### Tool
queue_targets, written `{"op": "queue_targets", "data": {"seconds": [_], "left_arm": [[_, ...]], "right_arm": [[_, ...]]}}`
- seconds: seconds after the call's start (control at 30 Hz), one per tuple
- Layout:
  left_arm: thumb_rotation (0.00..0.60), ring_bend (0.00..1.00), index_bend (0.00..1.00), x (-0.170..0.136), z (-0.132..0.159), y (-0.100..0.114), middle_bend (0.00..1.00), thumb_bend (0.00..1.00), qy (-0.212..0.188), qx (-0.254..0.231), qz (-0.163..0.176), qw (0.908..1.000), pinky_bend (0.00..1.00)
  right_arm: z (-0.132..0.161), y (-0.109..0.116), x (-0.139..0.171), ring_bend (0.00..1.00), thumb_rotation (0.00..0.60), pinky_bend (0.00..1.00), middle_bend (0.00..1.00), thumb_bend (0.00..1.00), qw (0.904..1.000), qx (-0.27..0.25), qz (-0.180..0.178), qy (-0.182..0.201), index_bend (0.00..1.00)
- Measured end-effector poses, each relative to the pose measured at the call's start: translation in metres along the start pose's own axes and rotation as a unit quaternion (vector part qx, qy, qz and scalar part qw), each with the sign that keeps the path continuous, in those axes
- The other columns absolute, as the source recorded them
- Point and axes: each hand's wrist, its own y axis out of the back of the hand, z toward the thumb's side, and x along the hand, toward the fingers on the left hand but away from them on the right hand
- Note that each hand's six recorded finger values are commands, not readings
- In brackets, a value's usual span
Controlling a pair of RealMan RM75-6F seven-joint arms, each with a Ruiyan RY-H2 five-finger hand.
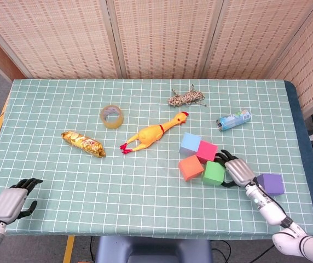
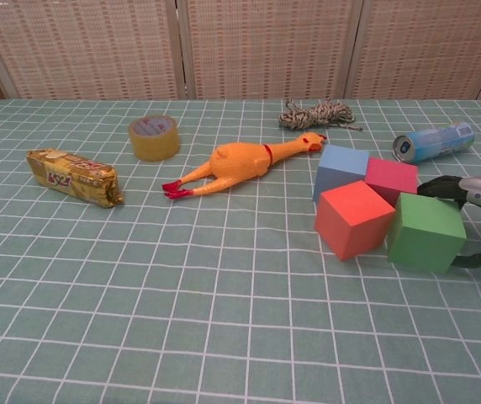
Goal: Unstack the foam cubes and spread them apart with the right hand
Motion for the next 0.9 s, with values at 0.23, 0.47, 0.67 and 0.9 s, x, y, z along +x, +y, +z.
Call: {"op": "queue_targets", "data": {"seconds": [0.23,0.47,0.67,0.9], "left_arm": [[0.600,0.18,0.20,0.000,0.000,0.000,0.20,0.47,0.000,0.000,0.001,1.0000,0.39],[0.600,0.18,0.20,0.000,-0.001,0.000,0.20,0.47,0.001,-0.001,0.000,1.0000,0.39],[0.600,0.18,0.21,0.001,0.001,-0.001,0.20,0.47,-0.001,0.001,-0.003,1.0000,0.39],[0.600,0.18,0.20,0.001,0.000,-0.002,0.20,0.47,0.000,0.001,-0.004,1.0000,0.39]], "right_arm": [[0.004,0.001,0.005,0.00,0.600,0.18,0.04,0.10,0.9998,-0.009,0.004,0.015,0.07],[0.009,0.008,0.014,0.00,0.600,0.08,0.00,0.09,0.9995,-0.014,-0.002,0.029,0.01],[0.011,0.011,0.023,0.00,0.600,0.03,0.00,0.07,0.9994,-0.010,0.012,0.031,0.00],[0.011,0.013,0.032,0.00,0.600,0.02,0.00,0.06,0.9992,-0.008,0.024,0.030,0.00]]}}
